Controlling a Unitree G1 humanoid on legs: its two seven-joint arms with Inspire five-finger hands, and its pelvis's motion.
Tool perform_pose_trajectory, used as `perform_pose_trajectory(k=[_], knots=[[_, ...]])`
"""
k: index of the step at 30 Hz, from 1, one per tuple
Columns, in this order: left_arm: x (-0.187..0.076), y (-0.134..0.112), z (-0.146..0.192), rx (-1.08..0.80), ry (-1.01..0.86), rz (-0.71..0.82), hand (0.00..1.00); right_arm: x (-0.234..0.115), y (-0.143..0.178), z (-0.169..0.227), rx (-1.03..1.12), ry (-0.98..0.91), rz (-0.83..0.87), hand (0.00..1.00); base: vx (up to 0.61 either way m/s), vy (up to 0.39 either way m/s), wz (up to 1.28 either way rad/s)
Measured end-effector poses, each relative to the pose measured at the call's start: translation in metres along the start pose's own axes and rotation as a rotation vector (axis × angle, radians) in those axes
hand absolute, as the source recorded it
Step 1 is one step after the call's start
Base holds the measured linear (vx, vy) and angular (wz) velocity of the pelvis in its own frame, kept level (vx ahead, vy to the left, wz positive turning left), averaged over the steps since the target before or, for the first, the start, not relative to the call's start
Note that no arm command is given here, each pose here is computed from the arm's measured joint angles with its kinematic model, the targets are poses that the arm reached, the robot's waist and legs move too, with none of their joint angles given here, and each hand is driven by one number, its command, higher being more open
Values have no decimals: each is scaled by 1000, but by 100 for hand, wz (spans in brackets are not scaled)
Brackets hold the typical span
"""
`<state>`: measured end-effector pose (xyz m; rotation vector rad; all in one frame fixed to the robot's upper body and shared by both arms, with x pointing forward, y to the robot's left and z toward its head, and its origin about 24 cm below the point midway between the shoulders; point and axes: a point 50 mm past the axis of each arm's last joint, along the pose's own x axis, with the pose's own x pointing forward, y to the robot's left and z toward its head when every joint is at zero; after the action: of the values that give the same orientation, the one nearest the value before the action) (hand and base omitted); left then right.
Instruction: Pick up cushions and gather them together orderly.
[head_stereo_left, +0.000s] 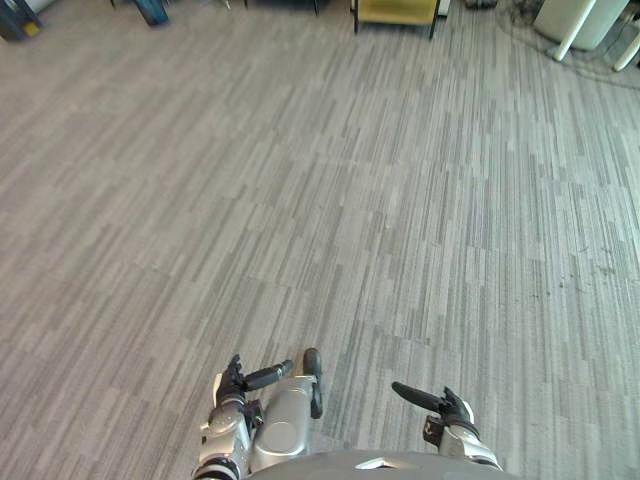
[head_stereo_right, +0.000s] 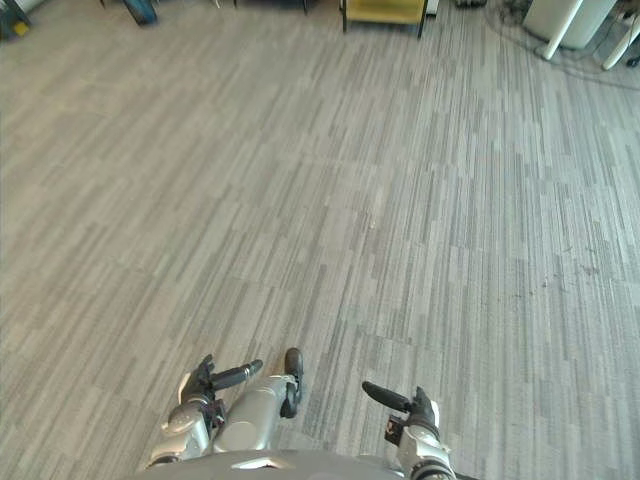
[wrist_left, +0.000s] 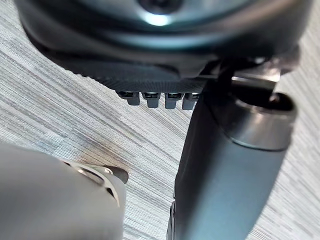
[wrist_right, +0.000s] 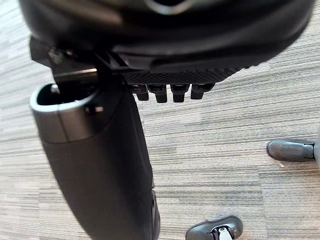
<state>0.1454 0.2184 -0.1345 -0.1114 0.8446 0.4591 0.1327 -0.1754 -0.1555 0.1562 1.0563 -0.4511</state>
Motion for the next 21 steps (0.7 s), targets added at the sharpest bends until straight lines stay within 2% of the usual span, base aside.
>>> perform_pose_trajectory(k=[2,4,9,16,21], knots=[[-5,11,-20,87,65,6,100,-2,-13,-18,-3,43,-23,100,513,260,14],[-3,25,-22,152,95,20,100,-2,-14,-16,-6,29,-25,100,555,137,45],[-7,20,-35,150,143,14,100,0,-34,-3,-4,-35,-66,100,578,-57,50],[-12,9,-46,114,177,-10,100,1,-33,1,37,-44,-68,100,684,-281,54],[-13,0,-44,36,159,1,100,-1,-46,-7,50,-26,-103,100,521,-300,54]])
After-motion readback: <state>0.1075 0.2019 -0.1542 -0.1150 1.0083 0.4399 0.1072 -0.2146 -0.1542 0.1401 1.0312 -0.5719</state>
